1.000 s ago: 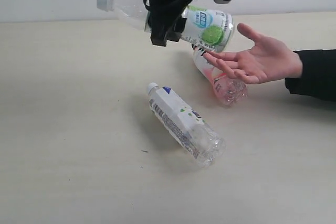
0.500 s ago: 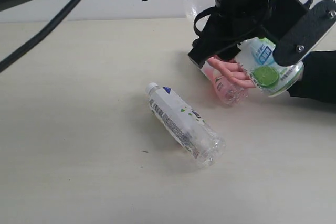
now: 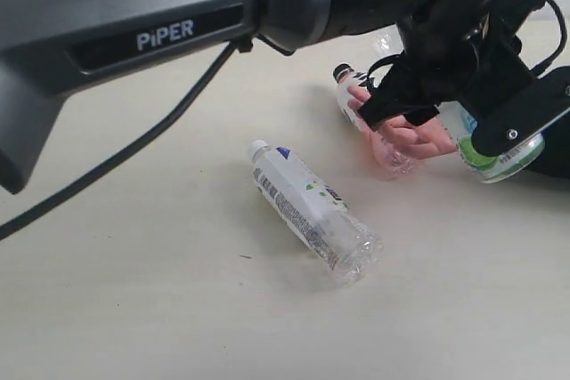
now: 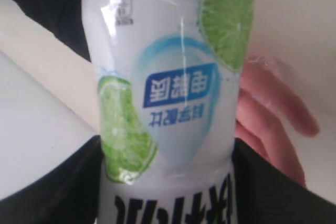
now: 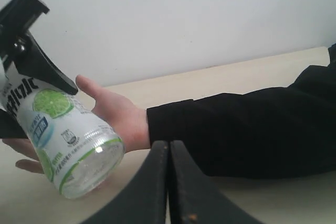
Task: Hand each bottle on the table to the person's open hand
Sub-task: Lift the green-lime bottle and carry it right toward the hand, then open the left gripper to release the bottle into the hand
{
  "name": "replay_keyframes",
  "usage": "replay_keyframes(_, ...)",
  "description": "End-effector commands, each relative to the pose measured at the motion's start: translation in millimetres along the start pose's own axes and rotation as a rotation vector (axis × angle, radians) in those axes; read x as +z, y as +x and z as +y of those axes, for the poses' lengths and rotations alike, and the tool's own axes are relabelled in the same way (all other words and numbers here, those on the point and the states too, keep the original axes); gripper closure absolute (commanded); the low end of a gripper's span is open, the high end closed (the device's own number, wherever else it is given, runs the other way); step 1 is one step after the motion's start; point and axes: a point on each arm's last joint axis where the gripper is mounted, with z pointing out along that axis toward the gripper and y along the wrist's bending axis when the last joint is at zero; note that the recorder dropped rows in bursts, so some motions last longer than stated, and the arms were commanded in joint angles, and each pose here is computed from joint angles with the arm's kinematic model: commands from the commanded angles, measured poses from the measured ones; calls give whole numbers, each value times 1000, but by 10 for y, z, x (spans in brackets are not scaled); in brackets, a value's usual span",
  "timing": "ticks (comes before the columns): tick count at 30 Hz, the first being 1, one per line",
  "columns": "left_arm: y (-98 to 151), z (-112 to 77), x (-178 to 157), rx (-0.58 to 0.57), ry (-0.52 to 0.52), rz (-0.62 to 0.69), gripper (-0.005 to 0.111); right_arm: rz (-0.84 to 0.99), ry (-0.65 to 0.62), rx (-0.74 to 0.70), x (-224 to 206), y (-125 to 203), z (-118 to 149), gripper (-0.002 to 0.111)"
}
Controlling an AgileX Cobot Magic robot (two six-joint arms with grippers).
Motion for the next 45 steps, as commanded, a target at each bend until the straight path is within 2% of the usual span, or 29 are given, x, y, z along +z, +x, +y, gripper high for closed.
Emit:
replay_keyframes(1,29,-48,158,-6,7,-2,107,-1,-2,1,0,15,-2,108)
replay_keyframes(6,49,-103,286,-6,27,3,107,-1,-2,1,0,15,-2,108)
replay_keyframes(19,94,-35,339,23,-71,11,107,-3,-2,1,0,13,-2,108)
replay_keyframes(26,113,-39,342,-3,-70,12,106,-3,-2,1,0,13,-2,108)
replay_keyframes(29,113,-39,342,-8,-70,12,93,-3,-2,1,0,13,-2,108)
replay_keyframes(34,113,-33,342,-12,-77,12,56,-3,-2,1,0,13,-2,108)
replay_keyframes(37,113,-33,342,-32,-77,11,40,-3,-2,1,0,13,-2,108)
replay_keyframes(40,113,-33,342,-37,-77,11,32,-3,-2,1,0,13,-2,108)
replay_keyframes(45,130,-22,313,-27,-80,23,33,-3,-2,1,0,13,-2,108)
